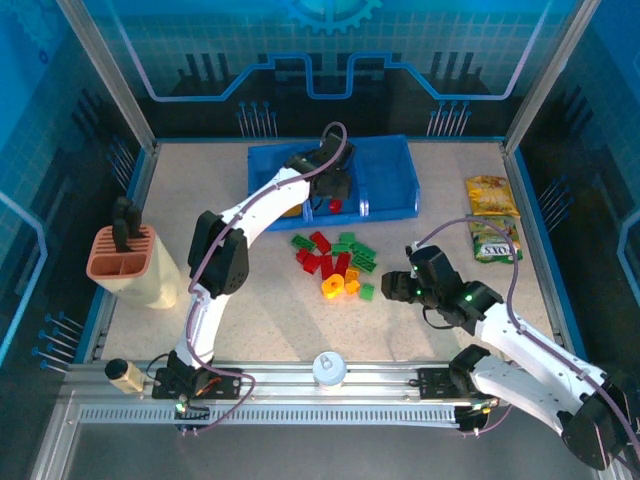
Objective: Sort the legos into containers by color
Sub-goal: Place the lego in the container, then pick up the lego from the center of the table.
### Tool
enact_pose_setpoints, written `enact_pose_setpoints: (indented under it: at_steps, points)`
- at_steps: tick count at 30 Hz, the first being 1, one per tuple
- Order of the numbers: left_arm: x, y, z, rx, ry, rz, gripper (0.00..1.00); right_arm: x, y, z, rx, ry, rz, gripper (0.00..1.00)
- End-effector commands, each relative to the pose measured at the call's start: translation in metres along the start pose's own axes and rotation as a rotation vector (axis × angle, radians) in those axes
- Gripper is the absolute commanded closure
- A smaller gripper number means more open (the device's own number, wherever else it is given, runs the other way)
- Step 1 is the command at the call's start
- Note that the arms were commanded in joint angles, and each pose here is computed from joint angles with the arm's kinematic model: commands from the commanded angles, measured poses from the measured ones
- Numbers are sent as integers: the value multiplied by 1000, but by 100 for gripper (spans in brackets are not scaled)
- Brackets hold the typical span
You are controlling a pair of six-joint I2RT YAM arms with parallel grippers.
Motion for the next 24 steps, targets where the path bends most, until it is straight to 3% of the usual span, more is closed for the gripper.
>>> enact_pose_setpoints:
  at_steps: [1,6,12,18,24]
  points:
    - [-5,-63,-29,-120,-10,75,45,8,-1,-3,2,-9,-32,31]
    - [-2,-113,-30,-210,-27,110,44,20,1,-2,26,-62,-50,31]
    - [13,-156,3,-280,-79,137,44,44,5,1,60,-171,-60,30]
    - [41,-167,70,-251,-140,99,44,67,19,-4,93,-232,-67,31]
    - [73,-167,147,-189,-197,31,44,117,41,-12,149,-364,-105,32]
Point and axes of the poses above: each hand's point on the last joint's axis, 136 mm out from that joint toward the fingers, its own y axis out along the fingers, its own x axis along the line the jaws close on, z = x × y, the point moved 1 cm from there along -y, back along the fingers, and after that the axes turned 7 degrees about y, right-handed, at the moved point
